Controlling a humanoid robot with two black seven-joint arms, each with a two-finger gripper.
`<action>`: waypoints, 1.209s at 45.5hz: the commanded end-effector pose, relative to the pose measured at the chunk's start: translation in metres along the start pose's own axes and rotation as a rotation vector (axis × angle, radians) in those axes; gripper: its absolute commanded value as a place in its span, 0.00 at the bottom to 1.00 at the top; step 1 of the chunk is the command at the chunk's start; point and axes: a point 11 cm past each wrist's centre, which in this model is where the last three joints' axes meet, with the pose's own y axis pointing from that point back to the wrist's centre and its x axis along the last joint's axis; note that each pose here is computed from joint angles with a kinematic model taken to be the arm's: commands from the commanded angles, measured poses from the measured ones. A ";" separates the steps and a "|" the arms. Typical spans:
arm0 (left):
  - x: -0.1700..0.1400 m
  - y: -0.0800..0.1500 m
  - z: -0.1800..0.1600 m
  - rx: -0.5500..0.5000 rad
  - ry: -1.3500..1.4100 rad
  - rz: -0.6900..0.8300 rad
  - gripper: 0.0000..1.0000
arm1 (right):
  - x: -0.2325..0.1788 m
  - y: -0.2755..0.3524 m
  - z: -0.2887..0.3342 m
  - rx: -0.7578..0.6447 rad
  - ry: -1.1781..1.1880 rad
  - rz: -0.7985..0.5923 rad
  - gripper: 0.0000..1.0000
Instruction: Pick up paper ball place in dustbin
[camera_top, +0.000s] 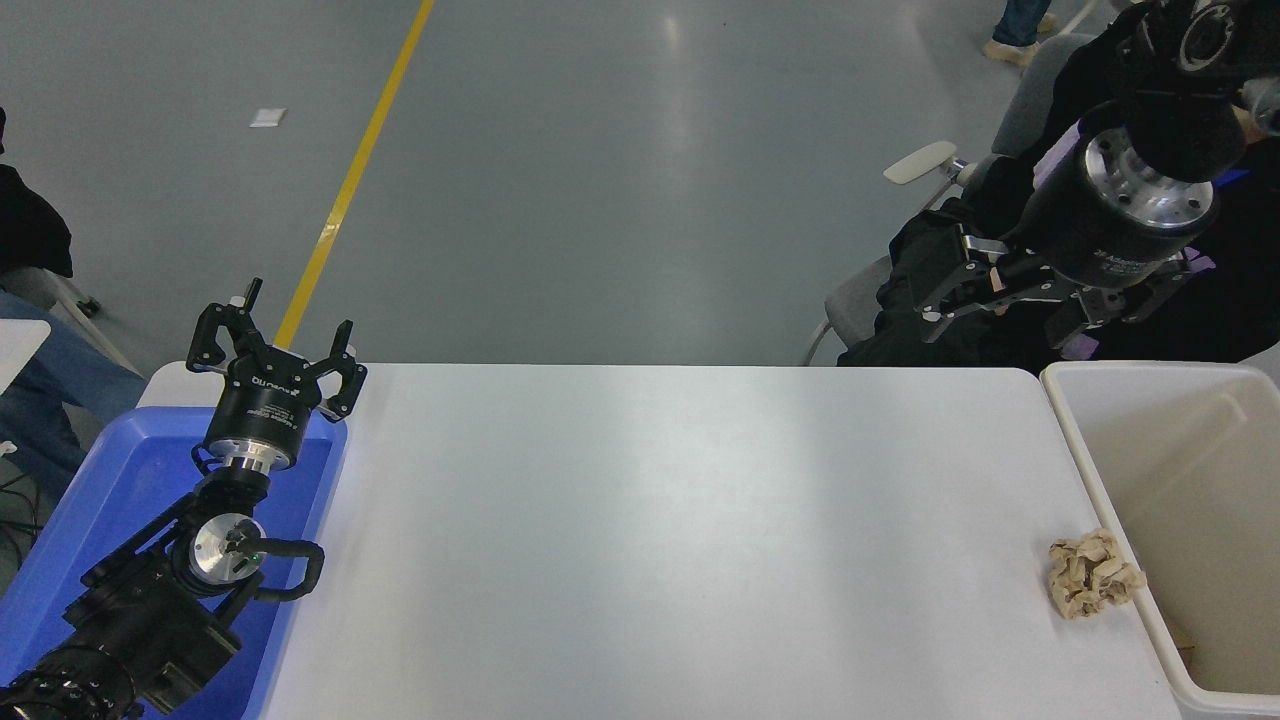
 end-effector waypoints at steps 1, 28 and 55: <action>0.000 0.000 0.000 0.000 -0.001 0.000 0.98 | 0.000 0.000 0.000 0.001 -0.001 -0.001 1.00; 0.000 0.000 0.000 0.000 -0.001 0.000 0.98 | -0.013 -0.036 0.026 -0.017 -0.065 -0.094 1.00; 0.001 0.000 0.000 -0.004 0.002 0.002 0.98 | -0.039 -0.096 0.195 -0.200 -0.442 0.071 1.00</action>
